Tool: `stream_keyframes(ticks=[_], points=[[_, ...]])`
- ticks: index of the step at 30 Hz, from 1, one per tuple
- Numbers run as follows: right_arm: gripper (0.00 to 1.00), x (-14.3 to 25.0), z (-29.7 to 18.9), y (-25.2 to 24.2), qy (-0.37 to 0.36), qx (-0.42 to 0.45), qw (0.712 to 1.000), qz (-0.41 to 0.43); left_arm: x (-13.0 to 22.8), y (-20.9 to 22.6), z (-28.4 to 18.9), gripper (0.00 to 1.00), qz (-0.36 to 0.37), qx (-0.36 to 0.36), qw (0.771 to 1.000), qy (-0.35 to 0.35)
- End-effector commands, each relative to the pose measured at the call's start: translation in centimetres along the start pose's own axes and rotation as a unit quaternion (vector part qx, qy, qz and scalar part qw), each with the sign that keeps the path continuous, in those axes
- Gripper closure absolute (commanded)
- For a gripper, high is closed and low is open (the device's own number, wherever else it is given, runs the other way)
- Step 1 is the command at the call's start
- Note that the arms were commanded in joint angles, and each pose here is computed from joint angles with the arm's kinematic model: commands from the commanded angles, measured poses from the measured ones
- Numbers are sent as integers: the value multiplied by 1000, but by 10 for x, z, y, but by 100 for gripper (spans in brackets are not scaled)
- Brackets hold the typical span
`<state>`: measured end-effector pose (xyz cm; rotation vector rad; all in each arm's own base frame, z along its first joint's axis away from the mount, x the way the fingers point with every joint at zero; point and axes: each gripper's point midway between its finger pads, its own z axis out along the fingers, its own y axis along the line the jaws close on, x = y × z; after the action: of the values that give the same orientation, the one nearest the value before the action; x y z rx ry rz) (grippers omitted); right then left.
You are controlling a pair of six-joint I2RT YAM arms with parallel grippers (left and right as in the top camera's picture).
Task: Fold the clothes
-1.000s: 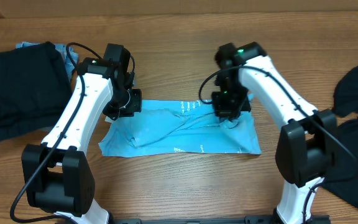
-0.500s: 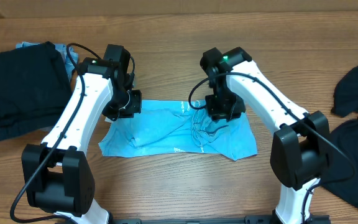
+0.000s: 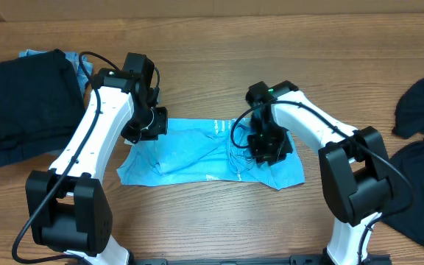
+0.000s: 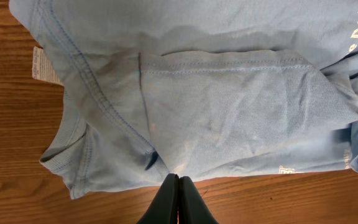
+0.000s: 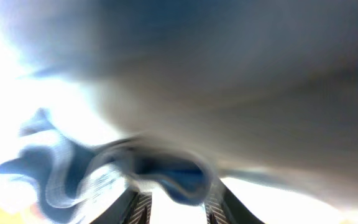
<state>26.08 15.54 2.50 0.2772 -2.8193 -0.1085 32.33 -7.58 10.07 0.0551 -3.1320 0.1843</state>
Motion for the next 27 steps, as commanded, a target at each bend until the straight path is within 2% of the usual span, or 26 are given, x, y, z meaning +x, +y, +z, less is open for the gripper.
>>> stream_keyframes(ticks=[1, 3, 8, 10, 12, 14, 15, 19, 23, 27], points=[[69, 23, -4, 62, 21, -123, 980, -155, -4, -2, -13, 96, 11, 6, 1000, -18], [68, 36, -5, 80, 34, -149, 967, -205, -3, -2, -13, 96, 11, 5, 1000, -17], [68, 30, -3, 79, 20, -131, 968, -213, -3, -2, -13, 96, 11, 5, 1000, -16], [68, 16, -6, 61, 0, -66, 980, -185, -3, -2, -13, 96, 11, 5, 1000, -16], [65, -7, -34, 45, -61, 5, 986, -155, -3, -2, -13, 96, 11, 5, 1000, -16], [58, -35, -74, 39, -143, 31, 982, -122, -1, -2, -13, 96, 10, 5, 1000, -13], [54, -41, -77, 40, -158, 28, 980, -119, -1, -2, -13, 96, 10, 5, 1000, -12], [52, -56, -71, 42, -170, 25, 979, -113, -1, -2, -13, 96, 10, 5, 1000, -12], [44, -62, -69, 29, -177, 38, 983, -36, 1, -1, -13, 96, 12, 4, 1000, -8], [41, -72, -61, 10, -170, 29, 984, 39, 1, -1, -13, 96, 14, 4, 1000, -9]])
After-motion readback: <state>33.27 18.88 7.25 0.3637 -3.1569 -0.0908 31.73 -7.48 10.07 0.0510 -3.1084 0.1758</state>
